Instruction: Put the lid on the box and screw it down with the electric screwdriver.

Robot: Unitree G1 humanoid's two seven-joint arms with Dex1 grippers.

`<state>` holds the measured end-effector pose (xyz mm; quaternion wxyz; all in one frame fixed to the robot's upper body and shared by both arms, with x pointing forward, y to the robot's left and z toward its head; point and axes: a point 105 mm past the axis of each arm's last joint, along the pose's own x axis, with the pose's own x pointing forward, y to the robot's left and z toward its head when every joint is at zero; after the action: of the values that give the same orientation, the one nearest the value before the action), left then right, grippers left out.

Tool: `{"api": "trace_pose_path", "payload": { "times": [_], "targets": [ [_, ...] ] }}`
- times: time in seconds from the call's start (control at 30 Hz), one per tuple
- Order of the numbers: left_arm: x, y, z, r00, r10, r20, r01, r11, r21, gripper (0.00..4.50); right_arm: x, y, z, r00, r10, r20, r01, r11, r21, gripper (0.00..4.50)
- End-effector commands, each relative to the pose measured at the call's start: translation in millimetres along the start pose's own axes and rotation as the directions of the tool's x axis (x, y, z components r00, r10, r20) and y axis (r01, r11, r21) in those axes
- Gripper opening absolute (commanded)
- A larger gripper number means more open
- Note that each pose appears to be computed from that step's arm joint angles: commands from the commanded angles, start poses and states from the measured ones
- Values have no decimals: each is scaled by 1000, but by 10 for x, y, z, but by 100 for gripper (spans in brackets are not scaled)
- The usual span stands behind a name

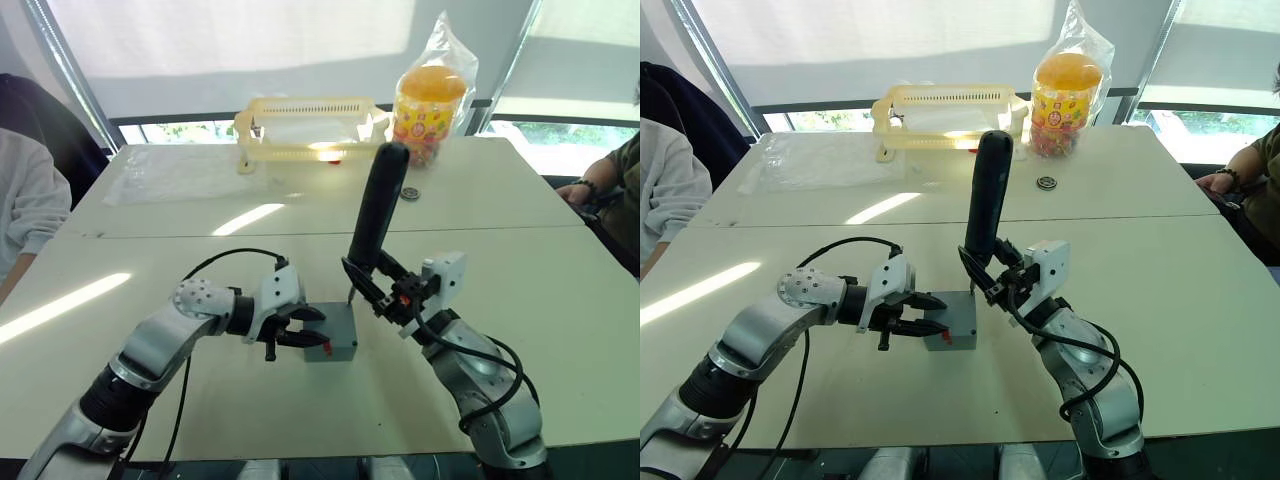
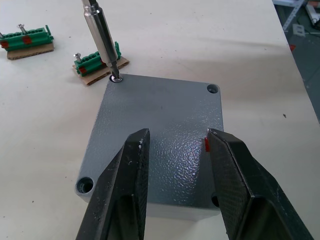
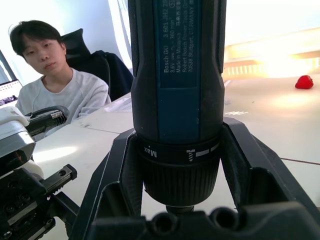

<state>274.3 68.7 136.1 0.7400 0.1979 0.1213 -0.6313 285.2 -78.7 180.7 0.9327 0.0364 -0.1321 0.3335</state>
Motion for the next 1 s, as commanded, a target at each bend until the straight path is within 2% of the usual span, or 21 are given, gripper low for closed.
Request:
{"api": "trace_pose_path", "payload": {
  "times": [0.03, 0.2, 0.57, 1.0],
  "targets": [
    [13, -25, -106, 999, -4, -39, 3, 1000, -25, 180, 15, 32, 62, 999, 16, 45, -15, 999, -35, 176],
    [10, -25, -109, 999, -5, -43, 4, 1000, -23, 180, 40, 34, 47, 998, 17, 54, -15, 999, -40, 176],
    [14, -22, -127, 999, -6, -52, 5, 1000, -23, 180, -4, 94, -134, 997, 72, -14, -73, 994, -87, 176],
    [21, -30, -156, 998, -8, -62, 6, 1000, -21, 180, -54, 53, -256, 995, 76, -65, -83, 988, -128, 176]
  ]
}}
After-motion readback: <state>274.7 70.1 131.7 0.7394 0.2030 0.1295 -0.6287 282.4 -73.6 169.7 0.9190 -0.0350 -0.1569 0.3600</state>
